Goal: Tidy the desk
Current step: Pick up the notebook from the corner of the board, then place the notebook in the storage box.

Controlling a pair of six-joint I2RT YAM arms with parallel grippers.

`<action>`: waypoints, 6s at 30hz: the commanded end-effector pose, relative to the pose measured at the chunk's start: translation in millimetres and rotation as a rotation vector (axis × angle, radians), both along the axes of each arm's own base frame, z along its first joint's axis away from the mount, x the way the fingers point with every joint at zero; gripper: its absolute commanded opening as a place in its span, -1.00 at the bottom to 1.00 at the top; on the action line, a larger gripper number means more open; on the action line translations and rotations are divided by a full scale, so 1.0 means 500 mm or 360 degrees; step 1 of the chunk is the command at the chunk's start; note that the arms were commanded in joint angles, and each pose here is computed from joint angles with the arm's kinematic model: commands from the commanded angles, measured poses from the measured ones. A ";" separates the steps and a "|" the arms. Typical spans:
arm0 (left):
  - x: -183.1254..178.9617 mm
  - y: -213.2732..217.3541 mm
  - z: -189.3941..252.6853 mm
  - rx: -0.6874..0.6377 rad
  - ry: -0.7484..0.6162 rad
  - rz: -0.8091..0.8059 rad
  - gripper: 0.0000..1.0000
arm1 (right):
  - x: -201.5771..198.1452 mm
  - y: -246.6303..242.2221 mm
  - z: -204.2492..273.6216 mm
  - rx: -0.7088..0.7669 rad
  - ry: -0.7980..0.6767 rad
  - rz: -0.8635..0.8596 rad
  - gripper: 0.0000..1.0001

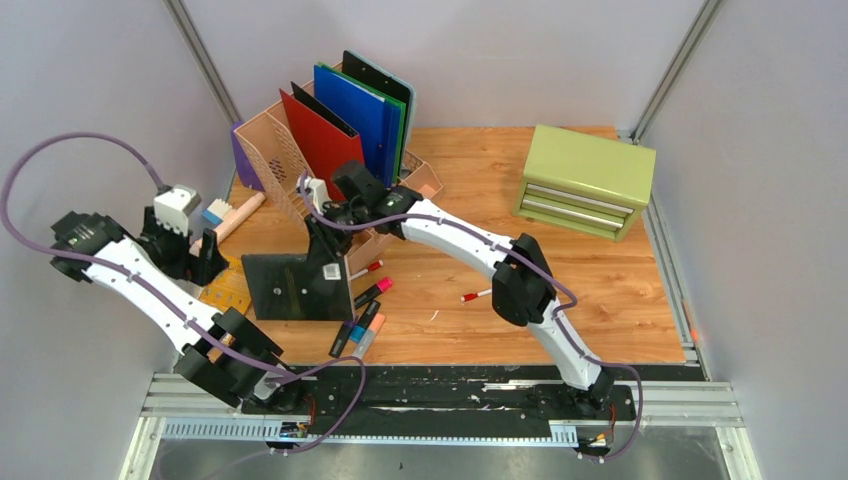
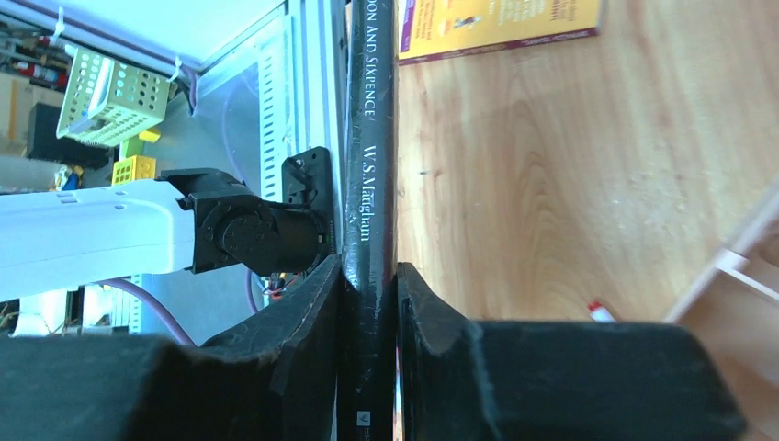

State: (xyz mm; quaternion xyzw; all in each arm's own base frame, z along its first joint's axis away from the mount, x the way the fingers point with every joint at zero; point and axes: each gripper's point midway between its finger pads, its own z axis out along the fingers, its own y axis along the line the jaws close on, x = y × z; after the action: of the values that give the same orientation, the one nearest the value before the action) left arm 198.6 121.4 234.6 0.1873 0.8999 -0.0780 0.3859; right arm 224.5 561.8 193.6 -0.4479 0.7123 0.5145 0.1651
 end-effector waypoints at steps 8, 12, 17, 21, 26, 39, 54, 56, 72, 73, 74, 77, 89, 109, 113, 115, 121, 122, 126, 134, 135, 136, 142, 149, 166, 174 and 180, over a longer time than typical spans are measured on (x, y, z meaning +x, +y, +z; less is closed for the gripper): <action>0.032 -0.050 0.115 -0.0295 -0.0167 0.0061 1.00 | 0.076 -0.064 0.252 0.0352 -0.0284 -0.0144 -1.00; 0.039 -0.088 0.110 -0.0376 -0.0189 -0.0019 1.00 | 0.095 -0.090 0.276 0.0367 -0.0328 -0.0188 -1.00; 0.055 -0.163 0.134 -0.0491 -0.0272 -0.0191 1.00 | 0.117 -0.128 0.302 0.0384 -0.0346 -0.0233 -1.00; 0.067 -0.220 0.171 -0.0600 -0.0333 -0.0329 1.00 | 0.143 -0.175 0.328 0.0412 -0.0309 -0.0272 -1.00; 0.092 -0.265 0.212 -0.0846 -0.0340 -0.0396 1.00 | 0.183 -0.252 0.375 0.0478 -0.0234 -0.0344 -1.00; 0.187 -0.379 0.257 -0.1023 -0.0475 -0.0447 1.00 | 0.252 -0.465 0.502 0.0690 -0.0018 -0.0565 -1.00; 0.258 -0.534 0.291 -0.1446 -0.0455 -0.0542 1.00 | 0.220 -0.508 0.541 0.0823 0.0192 -0.0398 -1.00; 0.259 -0.544 0.297 -0.1519 -0.0471 -0.0560 1.00 | 0.222 -0.506 0.533 0.0825 0.0223 -0.0395 -1.00; 0.237 -0.570 0.306 -0.1649 -0.0509 -0.0678 -0.05 | 0.230 -0.498 0.478 0.0820 0.0319 -0.0383 -1.00; 0.231 -0.572 0.310 -0.1651 -0.0510 -0.0704 -0.23 | 0.229 -0.497 0.473 0.0816 0.0317 -0.0380 -1.00; 0.227 -0.574 0.315 -0.1648 -0.0517 -0.0726 -0.34 | 0.229 -0.496 0.467 0.0813 0.0308 -0.0376 -1.00; 0.206 -0.581 0.319 -0.1602 -0.0480 -0.0846 -0.97 | 0.216 -0.491 0.448 0.0800 0.0244 -0.0315 -1.00; 0.108 -0.598 0.301 -0.1205 -0.0354 -0.1276 -1.00 | 0.171 -0.504 0.366 0.0702 -0.0274 -0.0049 -0.23; 0.051 -0.633 0.240 -0.0964 -0.0130 -0.1409 -1.00 | 0.056 -0.404 0.307 0.0504 -0.0665 0.0236 0.23; 0.054 -0.631 0.230 -0.0935 -0.0119 -0.1402 -1.00 | 0.056 -0.402 0.297 0.0470 -0.0688 0.0228 -0.31; 0.058 -0.628 0.223 -0.0904 -0.0117 -0.1393 -1.00 | 0.057 -0.406 0.295 0.0456 -0.0709 0.0226 -0.67; 0.072 -0.621 0.204 -0.0827 -0.0110 -0.1360 -1.00 | 0.063 -0.417 0.297 0.0399 -0.0782 0.0182 -1.00; 0.074 -0.620 0.202 -0.0821 -0.0110 -0.1359 -1.00 | 0.062 -0.419 0.298 0.0392 -0.0787 0.0180 -1.00; 0.086 -0.619 0.194 -0.0804 -0.0098 -0.1338 -0.86 | 0.061 -0.423 0.306 0.0383 -0.0788 0.0161 -1.00; 0.124 -0.599 0.192 -0.0655 -0.0175 -0.1190 0.50 | 0.086 -0.434 0.337 0.0340 -0.0842 0.0032 -1.00; 0.133 -0.595 0.195 -0.0637 -0.0203 -0.1159 0.58 | 0.091 -0.436 0.343 0.0334 -0.0856 0.0008 -1.00; 0.139 -0.586 0.197 -0.0594 -0.0231 -0.1116 0.70 | 0.097 -0.439 0.350 0.0328 -0.0870 -0.0018 -1.00; 0.202 -0.506 0.236 -0.0419 -0.0398 -0.0770 0.94 | 0.128 -0.447 0.384 0.0281 -0.0934 -0.0177 -1.00; 0.321 -0.279 0.284 0.0011 -0.0600 0.0061 1.00 | 0.134 -0.451 0.404 0.0276 -0.0931 -0.0263 -1.00; 0.568 -0.025 0.260 0.0148 -0.0693 0.0719 1.00 | 0.124 -0.445 0.371 0.0274 -0.0831 -0.0235 -1.00; 0.626 -0.019 0.158 0.0120 -0.0526 0.0698 0.98 | 0.123 -0.452 0.362 0.0251 -0.0838 -0.0251 -1.00; 0.592 -0.079 0.073 -0.0096 -0.0376 0.0598 0.75 | 0.145 -0.453 0.362 0.0218 -0.0871 -0.0316 -1.00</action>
State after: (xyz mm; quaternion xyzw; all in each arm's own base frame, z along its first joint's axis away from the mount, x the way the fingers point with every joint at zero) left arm 504.8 102.8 268.4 0.0180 0.8732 0.0464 0.4849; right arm 296.6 335.3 317.9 -0.4824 0.6946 0.4021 0.3510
